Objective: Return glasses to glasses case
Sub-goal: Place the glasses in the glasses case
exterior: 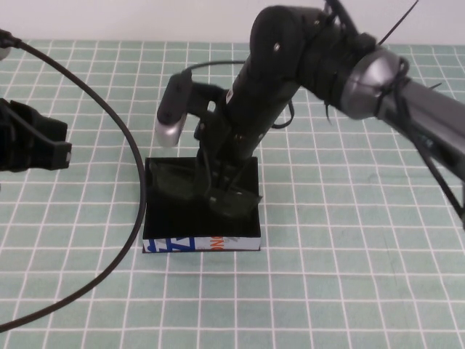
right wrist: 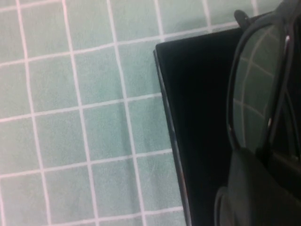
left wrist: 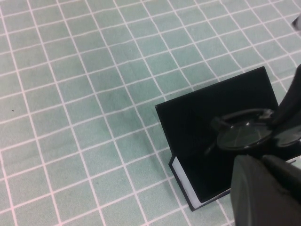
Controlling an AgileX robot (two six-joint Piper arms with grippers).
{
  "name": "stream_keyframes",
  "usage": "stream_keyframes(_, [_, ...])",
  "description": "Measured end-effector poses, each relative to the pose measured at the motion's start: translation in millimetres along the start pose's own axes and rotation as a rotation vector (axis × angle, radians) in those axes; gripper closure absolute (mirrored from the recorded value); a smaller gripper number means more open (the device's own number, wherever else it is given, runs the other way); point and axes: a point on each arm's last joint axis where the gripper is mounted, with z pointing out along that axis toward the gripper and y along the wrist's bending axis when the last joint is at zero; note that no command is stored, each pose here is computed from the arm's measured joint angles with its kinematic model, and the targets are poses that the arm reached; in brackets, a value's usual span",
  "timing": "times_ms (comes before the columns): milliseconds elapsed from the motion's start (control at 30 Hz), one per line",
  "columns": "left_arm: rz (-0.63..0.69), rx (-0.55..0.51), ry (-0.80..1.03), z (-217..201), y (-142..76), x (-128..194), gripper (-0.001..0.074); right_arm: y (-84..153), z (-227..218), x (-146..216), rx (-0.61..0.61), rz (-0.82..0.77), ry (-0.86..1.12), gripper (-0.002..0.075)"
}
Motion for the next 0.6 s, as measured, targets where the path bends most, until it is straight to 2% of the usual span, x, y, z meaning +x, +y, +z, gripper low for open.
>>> stream_keyframes(300, [0.0,0.0,0.0,0,0,0,0.0736,-8,32,10,-0.046,-0.039,0.047,0.0721])
stream_keyframes(500, [0.0,0.0,0.0,0,0,0,0.0736,-8,37,10,-0.06,-0.079,0.042,0.072])
stream_keyframes(600, [0.002,-0.001,0.0,0,0,0,0.0736,-7,37,9,-0.068,-0.084,0.031,0.0694])
